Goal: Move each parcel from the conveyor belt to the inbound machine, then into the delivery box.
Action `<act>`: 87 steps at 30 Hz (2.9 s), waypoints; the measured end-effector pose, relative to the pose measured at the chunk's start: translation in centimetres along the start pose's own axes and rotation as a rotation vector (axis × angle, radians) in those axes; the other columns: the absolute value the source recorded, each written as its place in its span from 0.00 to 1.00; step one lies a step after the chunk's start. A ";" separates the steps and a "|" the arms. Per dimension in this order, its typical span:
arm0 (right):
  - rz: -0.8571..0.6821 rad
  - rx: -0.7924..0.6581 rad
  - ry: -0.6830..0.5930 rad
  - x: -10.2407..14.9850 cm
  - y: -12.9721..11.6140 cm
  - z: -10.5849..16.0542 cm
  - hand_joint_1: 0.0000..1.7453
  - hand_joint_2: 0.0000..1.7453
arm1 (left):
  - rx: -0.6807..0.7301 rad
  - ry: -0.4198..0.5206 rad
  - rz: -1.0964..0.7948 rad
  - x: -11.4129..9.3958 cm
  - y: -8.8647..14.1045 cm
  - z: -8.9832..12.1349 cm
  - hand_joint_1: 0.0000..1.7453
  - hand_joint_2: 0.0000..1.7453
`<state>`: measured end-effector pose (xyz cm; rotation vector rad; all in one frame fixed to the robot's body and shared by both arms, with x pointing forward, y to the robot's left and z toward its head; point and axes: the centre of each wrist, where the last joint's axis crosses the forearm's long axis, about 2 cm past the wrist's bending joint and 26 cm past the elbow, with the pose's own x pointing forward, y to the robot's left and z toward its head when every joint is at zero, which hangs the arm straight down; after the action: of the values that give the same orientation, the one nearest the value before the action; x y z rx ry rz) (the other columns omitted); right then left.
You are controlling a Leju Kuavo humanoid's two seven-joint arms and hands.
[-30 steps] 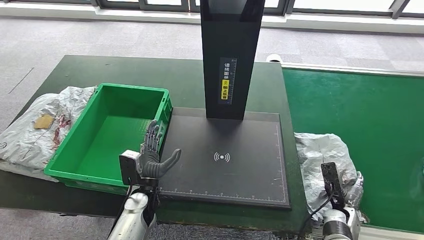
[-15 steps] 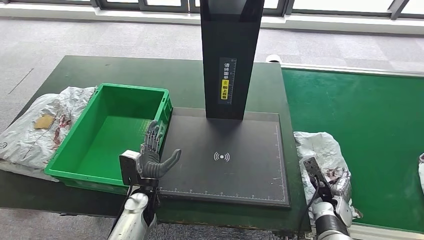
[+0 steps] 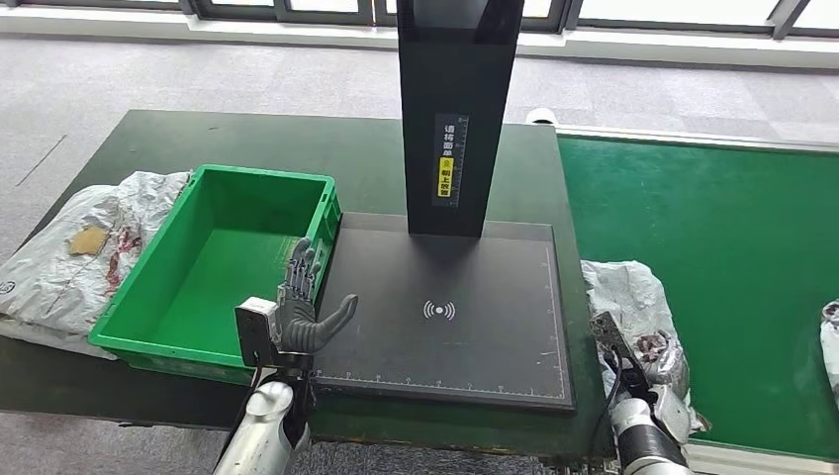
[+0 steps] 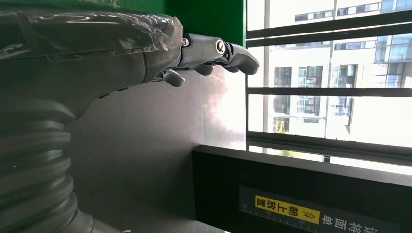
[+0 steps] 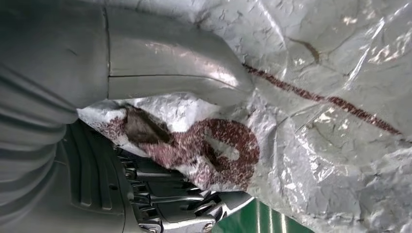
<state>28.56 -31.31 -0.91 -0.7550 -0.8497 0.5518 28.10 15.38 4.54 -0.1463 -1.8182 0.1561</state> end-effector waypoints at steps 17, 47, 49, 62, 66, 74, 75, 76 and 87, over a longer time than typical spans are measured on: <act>-0.106 -0.005 -0.166 -0.2 -0.1 0.0 1.00 1.00 | 0.015 -0.011 -0.006 0.2 0.2 0.1 0.00 1.00; -0.552 -0.308 -0.811 5.3 -1.1 5.0 1.00 1.00 | 0.000 -0.011 0.002 0.2 0.1 0.1 0.00 1.00; -0.543 -0.404 -0.848 6.3 -1.6 5.9 1.00 1.00 | -0.004 -0.010 0.003 0.2 0.1 0.1 0.00 1.00; -0.814 -0.489 -1.221 14.7 -4.0 12.4 1.00 1.00 | -0.029 0.007 0.013 -0.1 -0.2 0.3 0.00 1.00; -0.882 -0.403 -1.307 16.3 -4.0 13.5 1.00 1.00 | -0.037 0.006 0.017 -0.1 -0.5 0.2 0.00 1.00; -0.899 -0.345 -1.368 17.4 -4.0 14.1 1.00 1.00 | -0.042 0.006 0.023 -0.1 -0.7 0.2 0.00 1.00; -0.898 -0.342 -1.371 17.4 -4.0 14.1 1.00 1.00 | -0.043 0.006 0.023 -0.1 -0.7 0.2 0.00 1.00; -0.897 -0.339 -1.374 17.5 -4.0 14.1 1.00 1.00 | -0.044 0.006 0.023 -0.1 -0.7 0.2 0.00 1.00; -0.827 -0.209 -1.291 18.3 -2.1 10.3 1.00 1.00 | -0.049 0.004 0.024 0.0 -0.9 0.1 0.00 1.00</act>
<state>30.43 -16.09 13.60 -0.0755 -2.2941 0.1299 28.01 14.51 4.64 -0.2035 -1.8172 0.1278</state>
